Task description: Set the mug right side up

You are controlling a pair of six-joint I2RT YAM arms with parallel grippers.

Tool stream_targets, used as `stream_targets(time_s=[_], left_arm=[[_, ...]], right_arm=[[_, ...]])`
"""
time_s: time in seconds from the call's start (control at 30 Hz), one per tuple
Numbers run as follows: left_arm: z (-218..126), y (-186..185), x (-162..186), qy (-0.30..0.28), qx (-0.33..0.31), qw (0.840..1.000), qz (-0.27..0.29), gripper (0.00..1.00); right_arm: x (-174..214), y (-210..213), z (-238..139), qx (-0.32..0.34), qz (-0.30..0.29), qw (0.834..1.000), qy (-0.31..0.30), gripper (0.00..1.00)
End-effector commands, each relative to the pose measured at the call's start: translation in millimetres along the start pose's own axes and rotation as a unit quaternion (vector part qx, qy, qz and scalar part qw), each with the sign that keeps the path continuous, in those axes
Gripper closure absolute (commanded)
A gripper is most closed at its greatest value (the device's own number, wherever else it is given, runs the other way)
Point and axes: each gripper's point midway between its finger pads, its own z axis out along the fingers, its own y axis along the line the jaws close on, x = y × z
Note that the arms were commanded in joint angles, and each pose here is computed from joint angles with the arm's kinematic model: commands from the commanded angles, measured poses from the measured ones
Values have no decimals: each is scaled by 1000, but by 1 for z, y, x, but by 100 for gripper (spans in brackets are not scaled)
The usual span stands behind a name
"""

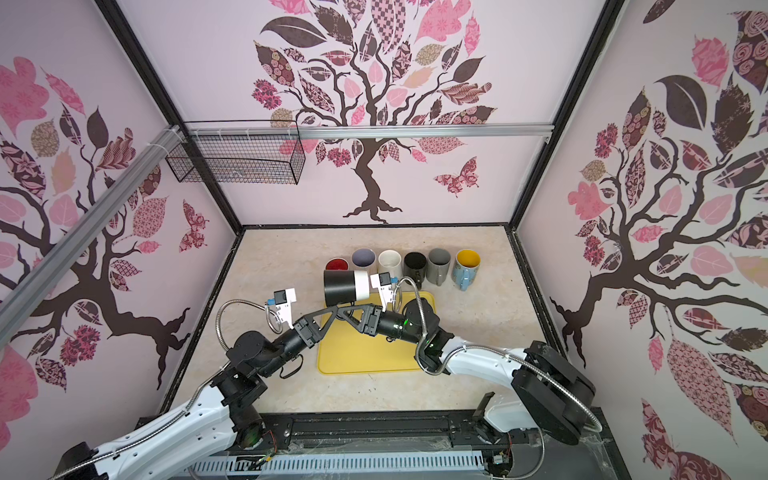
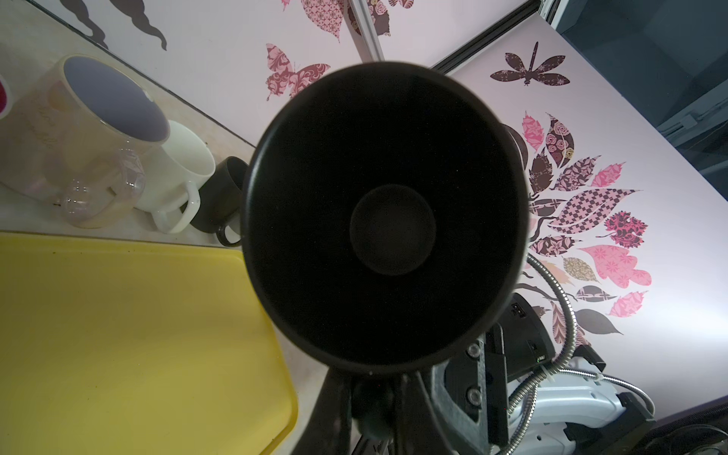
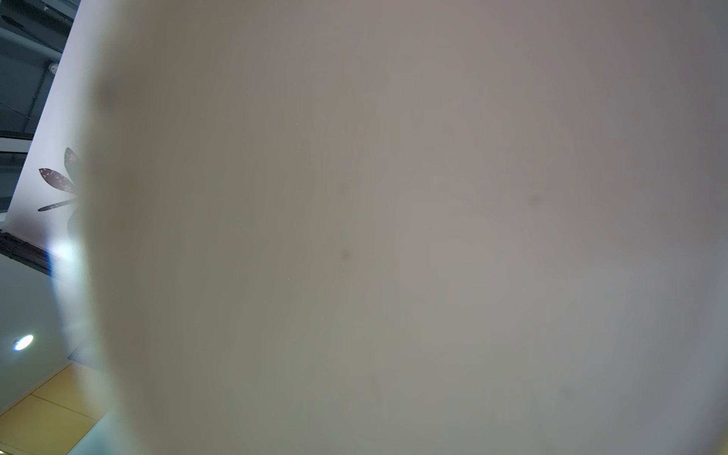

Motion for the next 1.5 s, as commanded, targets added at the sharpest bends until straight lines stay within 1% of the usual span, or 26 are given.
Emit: stream_targets(time_s=[0.0, 0.13, 0.2, 0.27, 0.3, 0.33, 0.37, 0.53, 0.57, 0.63, 0.67, 0.73, 0.9, 1.07, 1.1, 1.17, 1.23, 1.27, 1.37, 1.47], left_arm=[[-7, -18, -13, -33, 40, 999, 16, 100], [-11, -15, -14, -40, 35, 998, 15, 100], [-12, -14, -14, -40, 33, 999, 16, 100], [-11, -14, -14, -40, 33, 999, 16, 100], [-11, -15, -14, -40, 34, 998, 16, 100], [-11, -15, -14, -39, 34, 998, 16, 100], [-11, -15, -14, -38, 33, 999, 17, 100], [-6, -13, -10, -24, 24, 999, 18, 100], [-4, -14, -9, -17, 23, 999, 19, 94], [1, -11, -5, -1, 14, 1000, 19, 69], [3, -11, -4, 3, 13, 1000, 18, 66], [6, -9, -2, 8, 11, 1000, 16, 64], [8, -8, -8, -10, 8, 1000, 17, 67], [6, -9, -19, -33, 4, 999, 20, 73], [6, -9, -21, -36, 3, 999, 20, 75], [7, -9, -24, -38, 4, 999, 19, 82], [8, -10, -25, -38, 6, 999, 19, 85], [9, -10, -26, -40, 7, 999, 18, 88], [10, -12, -28, -39, 13, 999, 18, 100], [9, -10, -27, -38, 11, 999, 21, 100]], right_arm=[[-31, 45, -2, -54, -32, 997, -41, 63], [-36, 45, -9, -50, -35, 997, -50, 63], [-38, 47, -9, -50, -44, 997, -49, 65], [-37, 49, -7, -54, -43, 996, -48, 80], [-38, 50, -8, -59, -42, 996, -50, 83], [-38, 51, -8, -62, -43, 996, -51, 93], [-38, 51, -8, -61, -44, 996, -51, 100], [-37, 52, -7, -67, -47, 996, -47, 100], [-37, 52, -7, -68, -49, 995, -47, 100], [-36, 53, -5, -71, -48, 995, -41, 100], [-35, 53, -4, -72, -49, 995, -38, 100], [-34, 55, -3, -78, -48, 995, -32, 100], [-30, 55, -3, -83, -46, 995, -26, 100], [-24, 54, -3, -88, -41, 995, -14, 100], [-24, 53, -3, -88, -39, 995, -13, 100], [-21, 52, -1, -89, -36, 995, -8, 100], [-17, 53, 0, -94, -36, 995, -2, 100], [-15, 53, 0, -96, -36, 995, 1, 100], [-11, 52, 3, -97, -33, 995, 6, 100], [-10, 51, 3, -94, -32, 995, 8, 100]])
